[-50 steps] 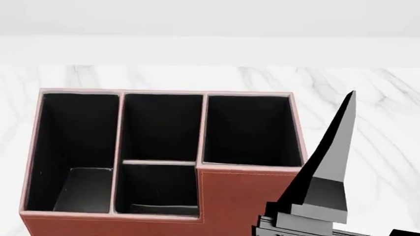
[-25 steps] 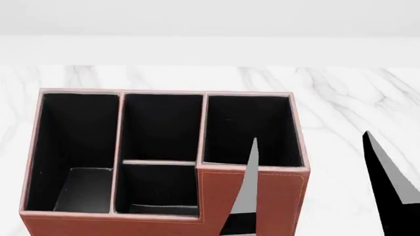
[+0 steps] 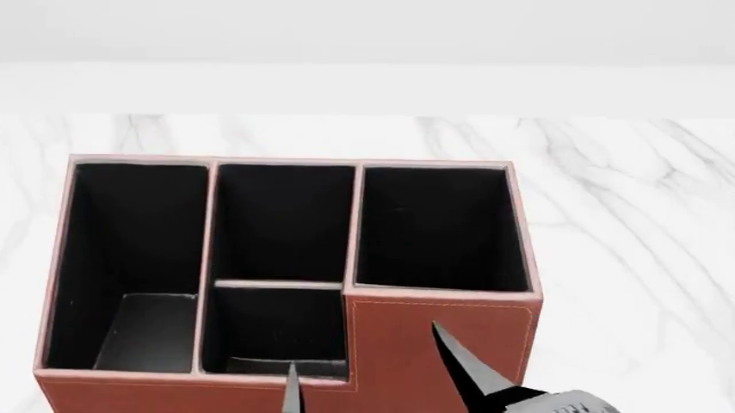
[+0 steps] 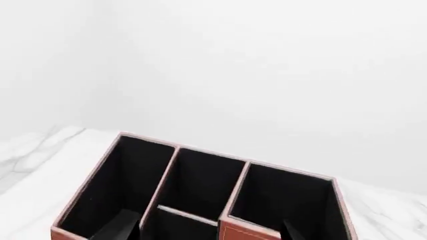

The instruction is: Pick up the yellow and white mug and place it to the right of the caddy.

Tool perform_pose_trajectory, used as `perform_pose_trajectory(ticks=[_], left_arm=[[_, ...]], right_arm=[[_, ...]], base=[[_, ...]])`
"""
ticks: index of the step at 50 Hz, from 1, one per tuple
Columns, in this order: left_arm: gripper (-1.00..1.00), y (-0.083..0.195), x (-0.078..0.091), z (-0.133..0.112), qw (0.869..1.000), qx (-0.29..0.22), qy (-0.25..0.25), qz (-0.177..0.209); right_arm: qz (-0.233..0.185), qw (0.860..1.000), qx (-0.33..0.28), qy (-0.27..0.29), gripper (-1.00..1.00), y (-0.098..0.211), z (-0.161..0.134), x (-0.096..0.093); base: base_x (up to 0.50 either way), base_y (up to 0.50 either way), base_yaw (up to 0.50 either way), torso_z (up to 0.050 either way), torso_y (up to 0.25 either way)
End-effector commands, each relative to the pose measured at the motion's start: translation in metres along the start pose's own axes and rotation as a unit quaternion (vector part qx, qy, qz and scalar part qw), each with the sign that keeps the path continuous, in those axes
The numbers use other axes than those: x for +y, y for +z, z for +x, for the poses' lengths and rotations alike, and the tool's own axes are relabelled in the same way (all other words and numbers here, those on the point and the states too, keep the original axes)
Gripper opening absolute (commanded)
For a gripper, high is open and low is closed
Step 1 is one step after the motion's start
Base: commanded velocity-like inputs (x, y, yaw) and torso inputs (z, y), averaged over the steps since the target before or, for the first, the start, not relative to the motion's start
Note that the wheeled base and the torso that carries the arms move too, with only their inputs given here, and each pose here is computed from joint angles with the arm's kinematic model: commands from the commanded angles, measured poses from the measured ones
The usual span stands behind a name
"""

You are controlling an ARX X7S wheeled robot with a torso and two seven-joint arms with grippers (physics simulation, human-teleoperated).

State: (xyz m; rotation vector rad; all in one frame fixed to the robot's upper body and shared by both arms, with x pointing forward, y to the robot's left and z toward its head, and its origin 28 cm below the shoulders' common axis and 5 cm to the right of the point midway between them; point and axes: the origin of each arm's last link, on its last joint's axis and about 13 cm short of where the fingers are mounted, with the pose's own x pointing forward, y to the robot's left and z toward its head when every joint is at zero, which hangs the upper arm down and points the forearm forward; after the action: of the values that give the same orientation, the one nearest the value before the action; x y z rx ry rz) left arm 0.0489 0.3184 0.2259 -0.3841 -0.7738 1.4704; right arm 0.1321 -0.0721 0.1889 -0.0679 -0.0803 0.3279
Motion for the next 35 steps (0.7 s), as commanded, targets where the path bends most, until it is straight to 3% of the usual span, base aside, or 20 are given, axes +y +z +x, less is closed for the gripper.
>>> perform_pose_trajectory(ticks=[1, 7, 13, 28, 31, 33, 35], left_arm=[[1.0, -0.001, -0.001, -0.001, 1.0, 0.001, -0.001, 0.002], [1.0, -0.001, -0.001, -0.001, 1.0, 0.002, 0.0, 0.001], [1.0, 0.0, -0.001, 0.0, 1.0, 0.002, -0.001, 0.001], [1.0, 0.001, 0.0, 0.002, 1.0, 0.002, 0.001, -0.001], [1.0, 0.002, 0.0, 0.002, 1.0, 0.001, 0.002, -0.002], [1.0, 0.002, 0.0, 0.002, 1.0, 0.001, 0.002, -0.002], [1.0, 0.002, 0.0, 0.002, 1.0, 0.002, 0.001, -0.002]], right_arm=[[-0.011, 0.997, 0.035, 0.066, 1.0, -0.026, 0.002, 0.021], [-0.029, 0.989, 0.056, 0.133, 1.0, -0.04, 0.0, 0.036], [-0.041, 0.972, 0.08, 0.217, 1.0, -0.056, -0.006, 0.052], [-0.044, 0.936, 0.118, 0.33, 1.0, -0.081, -0.016, 0.073], [-0.045, 0.922, 0.125, 0.364, 1.0, -0.084, -0.02, 0.076], [-0.065, 0.897, 0.131, 0.418, 1.0, -0.088, -0.028, 0.077], [-0.074, 0.885, 0.135, 0.439, 1.0, -0.09, -0.032, 0.077]], base=[[0.0, 0.0, 0.0, 0.0, 0.0], [0.0, 0.0, 0.0, 0.0, 0.0], [0.0, 0.0, 0.0, 0.0, 0.0], [0.0, 0.0, 0.0, 0.0, 0.0], [0.0, 0.0, 0.0, 0.0, 0.0], [0.0, 0.0, 0.0, 0.0, 0.0], [0.0, 0.0, 0.0, 0.0, 0.0]])
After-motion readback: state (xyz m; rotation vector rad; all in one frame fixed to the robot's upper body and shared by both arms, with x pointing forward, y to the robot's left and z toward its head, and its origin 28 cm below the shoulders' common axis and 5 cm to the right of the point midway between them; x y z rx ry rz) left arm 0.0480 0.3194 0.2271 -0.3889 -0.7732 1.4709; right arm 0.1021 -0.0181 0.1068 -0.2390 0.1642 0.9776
